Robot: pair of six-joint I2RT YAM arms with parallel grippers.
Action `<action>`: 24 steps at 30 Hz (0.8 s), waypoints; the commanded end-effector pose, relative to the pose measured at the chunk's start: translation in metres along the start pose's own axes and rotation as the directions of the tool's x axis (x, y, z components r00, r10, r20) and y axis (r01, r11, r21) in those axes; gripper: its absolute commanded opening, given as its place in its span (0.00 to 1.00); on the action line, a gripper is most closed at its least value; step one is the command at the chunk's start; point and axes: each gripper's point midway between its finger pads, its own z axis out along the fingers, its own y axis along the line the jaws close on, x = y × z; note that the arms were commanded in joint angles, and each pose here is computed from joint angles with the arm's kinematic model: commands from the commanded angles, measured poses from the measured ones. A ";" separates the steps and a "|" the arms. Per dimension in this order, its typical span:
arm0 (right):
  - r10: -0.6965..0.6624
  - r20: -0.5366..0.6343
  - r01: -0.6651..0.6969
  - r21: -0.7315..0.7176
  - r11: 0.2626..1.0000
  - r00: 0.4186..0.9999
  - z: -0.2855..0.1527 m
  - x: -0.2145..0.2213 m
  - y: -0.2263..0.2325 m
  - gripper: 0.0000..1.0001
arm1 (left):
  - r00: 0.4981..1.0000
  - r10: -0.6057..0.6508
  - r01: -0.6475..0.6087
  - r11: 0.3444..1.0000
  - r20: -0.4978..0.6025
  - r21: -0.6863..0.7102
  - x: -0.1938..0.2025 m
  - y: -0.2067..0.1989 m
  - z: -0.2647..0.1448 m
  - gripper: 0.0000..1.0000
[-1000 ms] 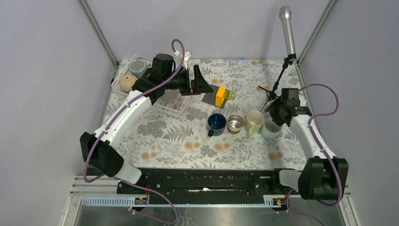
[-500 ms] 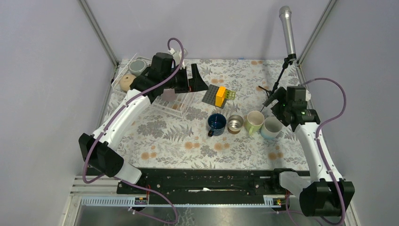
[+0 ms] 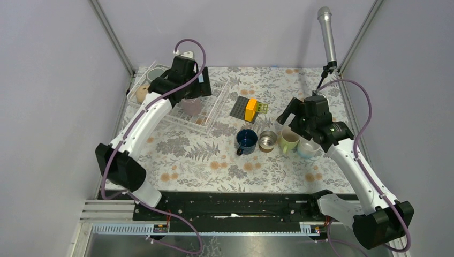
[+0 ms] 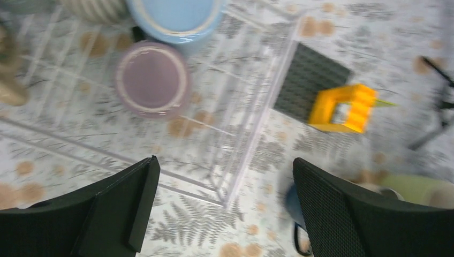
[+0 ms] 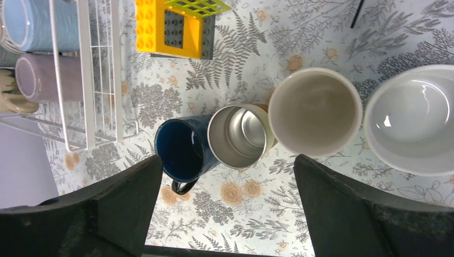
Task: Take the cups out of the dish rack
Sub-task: Unload the cup from the dish rack.
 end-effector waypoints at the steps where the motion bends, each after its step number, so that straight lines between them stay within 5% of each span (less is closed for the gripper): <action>1: -0.028 0.031 0.031 -0.103 0.994 0.999 -0.009 -0.015 0.034 1.00 | 0.998 0.061 -0.052 0.966 0.028 -0.253 -0.018 0.051 0.014 0.99; 24: -0.059 0.016 0.061 -0.213 0.975 0.998 -0.011 -0.015 0.065 1.00 | 0.981 0.062 -0.112 0.955 -0.184 -0.274 0.007 0.097 0.109 0.99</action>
